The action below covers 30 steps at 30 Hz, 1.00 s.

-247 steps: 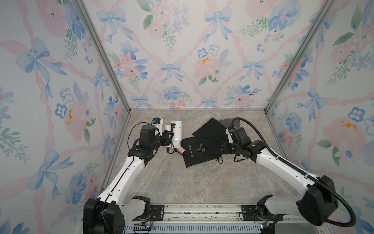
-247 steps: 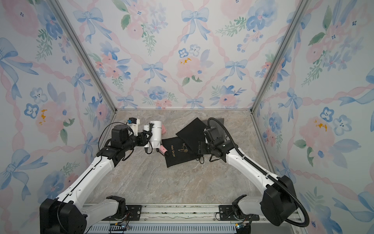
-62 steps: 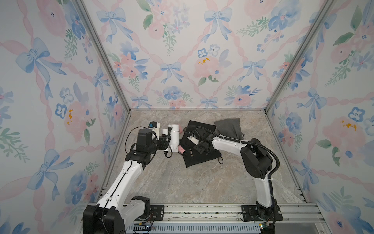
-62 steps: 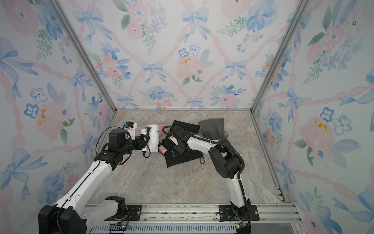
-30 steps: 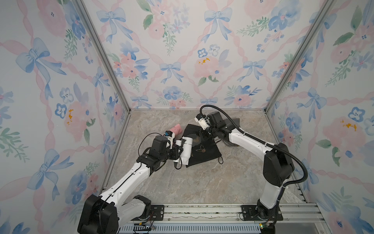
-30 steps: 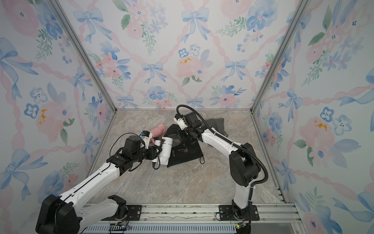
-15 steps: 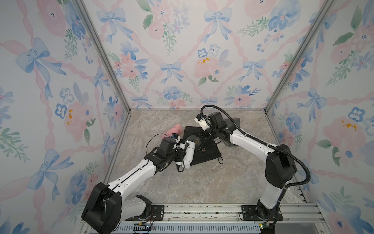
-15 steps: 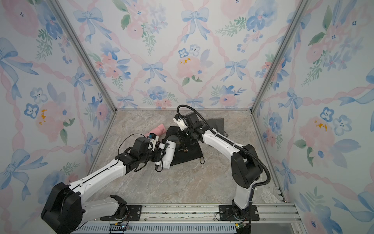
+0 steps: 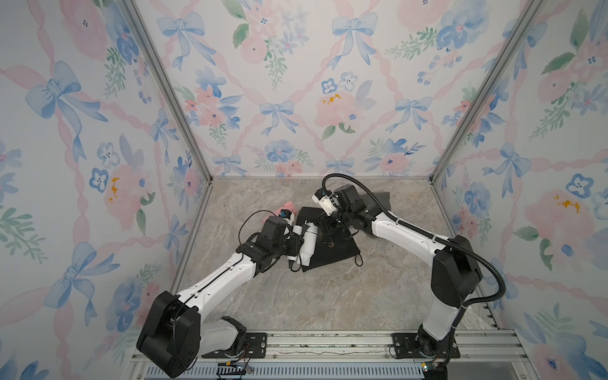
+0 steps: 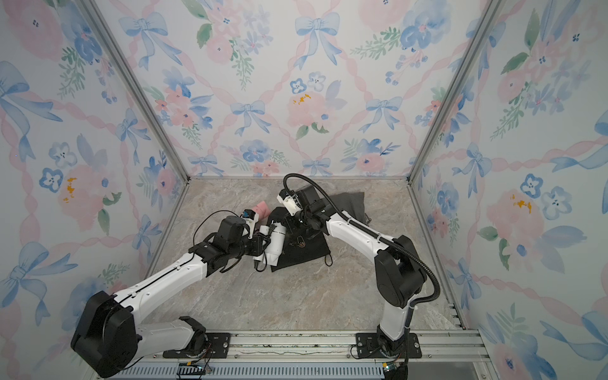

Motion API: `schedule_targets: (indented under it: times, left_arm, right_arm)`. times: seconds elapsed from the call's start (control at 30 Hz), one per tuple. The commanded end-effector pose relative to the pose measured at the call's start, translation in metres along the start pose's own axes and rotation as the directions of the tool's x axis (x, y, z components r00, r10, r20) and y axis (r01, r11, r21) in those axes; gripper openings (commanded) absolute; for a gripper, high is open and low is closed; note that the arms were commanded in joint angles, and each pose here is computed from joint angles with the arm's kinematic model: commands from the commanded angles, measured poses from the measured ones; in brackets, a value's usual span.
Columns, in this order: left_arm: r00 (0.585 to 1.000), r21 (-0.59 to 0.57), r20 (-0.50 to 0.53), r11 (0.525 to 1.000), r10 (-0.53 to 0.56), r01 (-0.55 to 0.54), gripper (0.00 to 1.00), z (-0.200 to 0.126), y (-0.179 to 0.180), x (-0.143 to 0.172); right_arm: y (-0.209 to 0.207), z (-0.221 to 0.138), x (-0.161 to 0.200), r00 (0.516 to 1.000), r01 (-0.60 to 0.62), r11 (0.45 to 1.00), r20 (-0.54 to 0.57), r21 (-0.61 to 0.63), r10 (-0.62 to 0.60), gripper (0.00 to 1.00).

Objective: Pack away hair dryers
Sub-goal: Place the hair dryer in the drawstring bag.

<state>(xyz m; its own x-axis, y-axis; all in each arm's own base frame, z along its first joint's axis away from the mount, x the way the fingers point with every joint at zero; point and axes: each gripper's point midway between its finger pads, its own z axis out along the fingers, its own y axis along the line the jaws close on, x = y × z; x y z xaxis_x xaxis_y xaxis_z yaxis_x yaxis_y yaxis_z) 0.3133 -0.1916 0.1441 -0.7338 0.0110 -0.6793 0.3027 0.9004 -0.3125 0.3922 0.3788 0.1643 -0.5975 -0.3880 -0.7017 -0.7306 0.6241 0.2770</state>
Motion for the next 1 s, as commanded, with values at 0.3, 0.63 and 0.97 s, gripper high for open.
schedule_targets:
  times: [0.3,0.63,0.97]
  left_arm:
    - [0.994,0.075,0.086,0.994,0.073,-0.079,0.06,-0.009,-0.023,-0.035]
    - [0.991,0.059,0.092,0.993,0.093,-0.099,0.06,-0.01,-0.026,-0.05]
    - [0.99,0.034,0.114,0.995,0.084,-0.089,0.06,-0.015,-0.019,-0.075]
  right_arm:
    - [0.022,0.001,-0.028,0.997,-0.073,0.995,0.024,-0.073,0.075,0.0]
    - [0.037,0.0,-0.023,0.998,-0.057,0.992,-0.004,-0.109,0.057,0.0]
    - [0.046,-0.004,-0.006,0.999,-0.031,0.993,-0.041,-0.112,0.027,0.0]
